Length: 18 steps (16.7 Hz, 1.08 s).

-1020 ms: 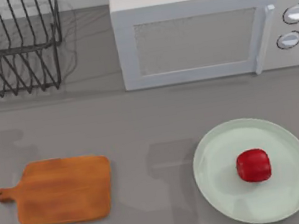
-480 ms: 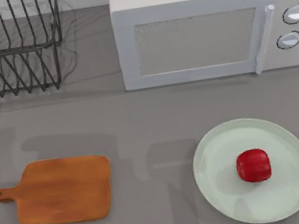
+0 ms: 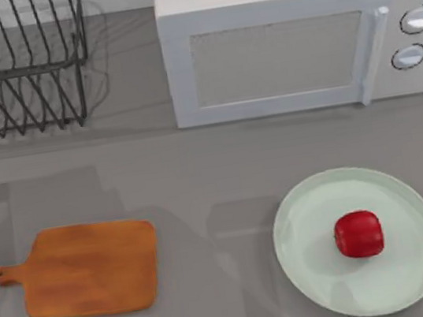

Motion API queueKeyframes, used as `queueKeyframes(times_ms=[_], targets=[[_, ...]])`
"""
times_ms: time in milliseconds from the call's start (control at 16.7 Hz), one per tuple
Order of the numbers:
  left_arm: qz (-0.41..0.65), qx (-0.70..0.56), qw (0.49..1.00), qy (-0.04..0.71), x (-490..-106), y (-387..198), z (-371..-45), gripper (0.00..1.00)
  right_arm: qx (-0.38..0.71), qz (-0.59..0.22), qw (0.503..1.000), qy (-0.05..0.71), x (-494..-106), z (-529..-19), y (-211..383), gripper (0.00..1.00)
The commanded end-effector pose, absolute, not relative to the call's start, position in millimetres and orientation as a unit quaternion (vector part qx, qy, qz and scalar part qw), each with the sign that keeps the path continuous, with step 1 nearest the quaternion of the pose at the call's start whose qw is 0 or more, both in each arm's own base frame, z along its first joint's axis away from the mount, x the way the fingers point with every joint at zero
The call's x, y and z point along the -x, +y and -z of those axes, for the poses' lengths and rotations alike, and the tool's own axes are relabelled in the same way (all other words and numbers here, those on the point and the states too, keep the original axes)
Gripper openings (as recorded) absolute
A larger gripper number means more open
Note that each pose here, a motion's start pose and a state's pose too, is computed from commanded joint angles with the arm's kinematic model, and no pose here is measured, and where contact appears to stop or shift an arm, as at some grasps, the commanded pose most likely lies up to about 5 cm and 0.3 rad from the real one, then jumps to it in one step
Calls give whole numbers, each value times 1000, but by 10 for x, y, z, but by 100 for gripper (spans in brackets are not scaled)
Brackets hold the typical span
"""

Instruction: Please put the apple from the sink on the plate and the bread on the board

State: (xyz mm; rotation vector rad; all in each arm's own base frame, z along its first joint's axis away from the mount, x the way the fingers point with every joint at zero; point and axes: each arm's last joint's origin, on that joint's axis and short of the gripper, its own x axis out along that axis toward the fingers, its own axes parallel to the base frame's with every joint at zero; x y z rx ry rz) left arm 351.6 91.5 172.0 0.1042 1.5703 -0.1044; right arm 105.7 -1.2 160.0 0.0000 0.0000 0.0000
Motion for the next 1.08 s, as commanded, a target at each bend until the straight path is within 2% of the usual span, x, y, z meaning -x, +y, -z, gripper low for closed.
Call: queueKeyframes(times_ms=[240, 720, 960, 1080], targets=[[48, -48, 705, 706, -3516, 897, -1709, 100, 0, 0, 1000, 0, -1057, -1600, -12, 100], [47, -47, 706, 705, -3520, 916, -1054, 100, 0, 0, 1000, 0, -1057, -1600, -12, 100], [47, -47, 705, 706, -3515, 915, -1020, 100, 0, 0, 1000, 0, -1057, -1600, -12, 100], [47, -47, 705, 706, -3515, 915, -1020, 85, 0, 0, 1000, 0, -1057, -1600, -12, 100]])
